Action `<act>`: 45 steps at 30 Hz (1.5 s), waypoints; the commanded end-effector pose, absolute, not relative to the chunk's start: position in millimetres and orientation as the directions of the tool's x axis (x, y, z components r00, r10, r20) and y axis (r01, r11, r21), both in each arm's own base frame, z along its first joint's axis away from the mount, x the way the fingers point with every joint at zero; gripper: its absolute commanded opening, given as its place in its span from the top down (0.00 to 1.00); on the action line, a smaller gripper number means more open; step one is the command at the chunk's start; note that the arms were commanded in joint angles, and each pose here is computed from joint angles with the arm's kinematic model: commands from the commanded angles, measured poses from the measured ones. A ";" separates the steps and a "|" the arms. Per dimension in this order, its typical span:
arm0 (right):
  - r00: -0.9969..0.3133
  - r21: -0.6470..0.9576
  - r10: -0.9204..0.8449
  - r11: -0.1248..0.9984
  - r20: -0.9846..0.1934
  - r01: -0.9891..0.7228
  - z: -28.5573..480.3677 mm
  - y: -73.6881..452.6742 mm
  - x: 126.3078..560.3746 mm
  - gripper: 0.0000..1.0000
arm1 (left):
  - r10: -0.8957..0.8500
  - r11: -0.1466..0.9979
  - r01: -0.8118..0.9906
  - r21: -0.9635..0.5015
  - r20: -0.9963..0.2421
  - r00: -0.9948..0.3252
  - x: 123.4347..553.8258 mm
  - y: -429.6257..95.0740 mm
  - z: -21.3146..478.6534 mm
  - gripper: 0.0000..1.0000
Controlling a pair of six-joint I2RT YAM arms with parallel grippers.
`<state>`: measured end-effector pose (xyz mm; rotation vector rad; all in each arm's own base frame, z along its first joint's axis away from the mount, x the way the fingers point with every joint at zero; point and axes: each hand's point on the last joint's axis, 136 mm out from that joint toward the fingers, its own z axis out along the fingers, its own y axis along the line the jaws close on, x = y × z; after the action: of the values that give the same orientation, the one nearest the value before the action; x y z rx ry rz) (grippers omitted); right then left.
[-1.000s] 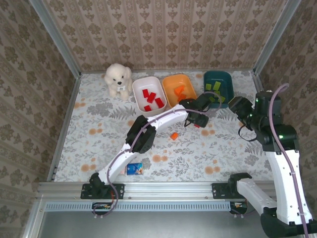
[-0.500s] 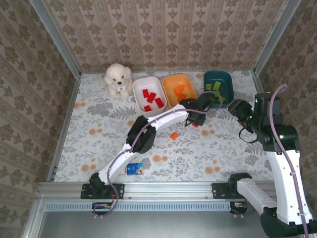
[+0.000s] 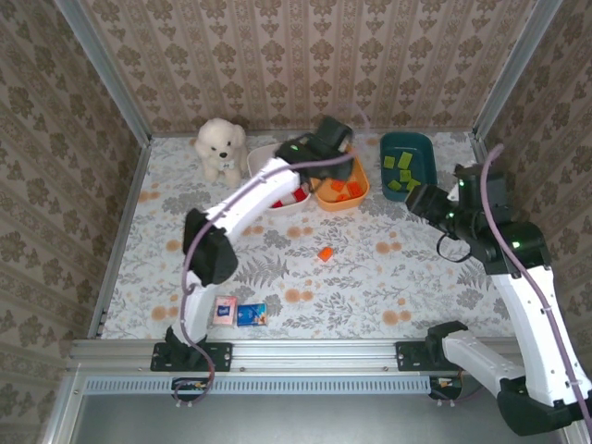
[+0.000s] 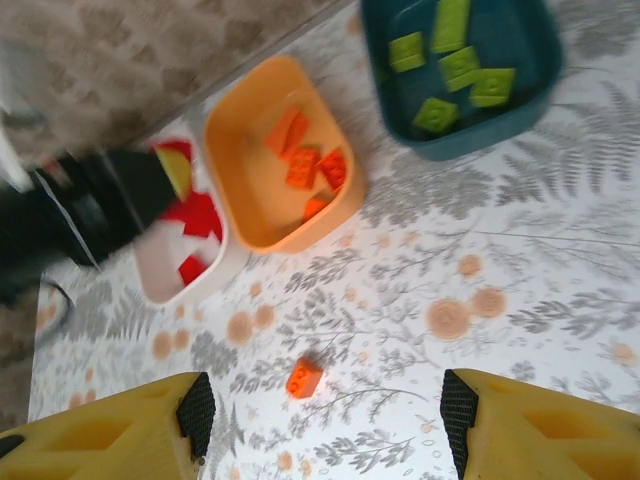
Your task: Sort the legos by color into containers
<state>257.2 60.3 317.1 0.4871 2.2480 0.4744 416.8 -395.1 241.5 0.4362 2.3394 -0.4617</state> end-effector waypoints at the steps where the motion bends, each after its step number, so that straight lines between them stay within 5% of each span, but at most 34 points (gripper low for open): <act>1: -0.666 0.478 0.398 0.876 -0.631 0.071 320.0 92.1 272.3 0.35 | 0.164 0.931 0.336 -0.142 -0.659 -0.734 452.8 -341.4 210.2 0.76; 6: -0.718 0.484 0.329 0.875 -0.614 -0.014 314.2 128.0 285.3 0.35 | 0.006 0.949 0.211 -0.232 -0.658 -0.753 511.8 -293.9 192.6 0.75; 16: -0.754 0.476 0.305 0.880 -0.581 -0.011 298.8 135.9 284.2 0.35 | -0.172 0.906 0.131 -0.402 -0.633 -0.755 593.7 -278.2 144.9 0.75; 41: -0.776 0.449 0.290 0.894 -0.561 0.009 288.4 132.2 284.4 0.34 | -0.323 0.864 -0.034 -0.503 -0.501 -0.803 593.1 -270.7 78.7 0.73; 45: -0.783 0.452 0.283 0.892 -0.554 0.003 286.1 135.0 285.7 0.34 | -0.335 0.855 -0.045 -0.517 -0.484 -0.808 593.9 -270.5 76.3 0.59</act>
<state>286.8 132.5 287.5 0.2370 2.3937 0.5704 589.7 -271.5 73.6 -0.2453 2.4590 -0.6229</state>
